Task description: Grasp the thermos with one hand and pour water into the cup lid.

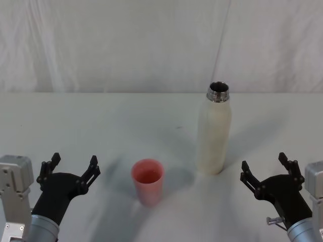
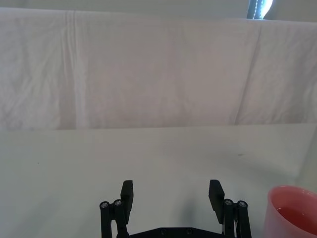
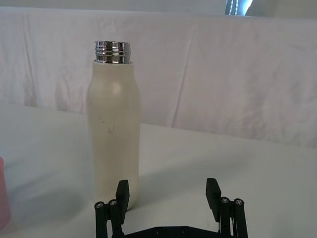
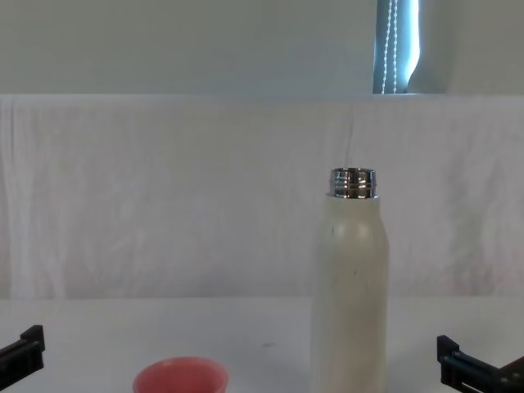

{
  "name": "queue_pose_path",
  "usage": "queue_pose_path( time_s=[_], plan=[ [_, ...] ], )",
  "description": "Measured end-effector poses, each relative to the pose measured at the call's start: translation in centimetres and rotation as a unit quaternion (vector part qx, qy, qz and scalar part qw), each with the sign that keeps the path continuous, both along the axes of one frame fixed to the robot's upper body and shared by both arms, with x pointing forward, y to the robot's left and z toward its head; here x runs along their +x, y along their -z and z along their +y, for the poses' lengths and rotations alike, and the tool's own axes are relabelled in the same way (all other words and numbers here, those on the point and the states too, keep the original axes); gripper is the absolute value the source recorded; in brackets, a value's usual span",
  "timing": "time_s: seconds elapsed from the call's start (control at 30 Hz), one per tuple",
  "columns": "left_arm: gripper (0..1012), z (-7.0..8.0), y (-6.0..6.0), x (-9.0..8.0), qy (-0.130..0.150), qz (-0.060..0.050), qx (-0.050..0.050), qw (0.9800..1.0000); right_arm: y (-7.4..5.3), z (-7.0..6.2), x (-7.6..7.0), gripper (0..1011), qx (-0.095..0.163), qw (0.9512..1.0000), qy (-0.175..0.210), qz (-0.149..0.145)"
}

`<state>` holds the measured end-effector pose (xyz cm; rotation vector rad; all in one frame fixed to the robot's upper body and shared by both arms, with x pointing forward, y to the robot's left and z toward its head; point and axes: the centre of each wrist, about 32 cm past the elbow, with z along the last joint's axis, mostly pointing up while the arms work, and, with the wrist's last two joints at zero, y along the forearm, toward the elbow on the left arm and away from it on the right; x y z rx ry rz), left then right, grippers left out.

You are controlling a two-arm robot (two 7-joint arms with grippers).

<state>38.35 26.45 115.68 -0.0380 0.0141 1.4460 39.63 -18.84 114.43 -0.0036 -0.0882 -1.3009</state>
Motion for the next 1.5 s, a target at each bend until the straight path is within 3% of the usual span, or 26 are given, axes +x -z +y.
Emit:
queue_pose_path(
  time_s=[1.5],
  plan=[
    [1001, 0.0, 0.0, 0.0, 0.0, 0.0, 0.0, 1.0, -0.02, -0.03, 0.01, 1001, 0.0, 1.0, 0.001, 0.0]
  ],
)
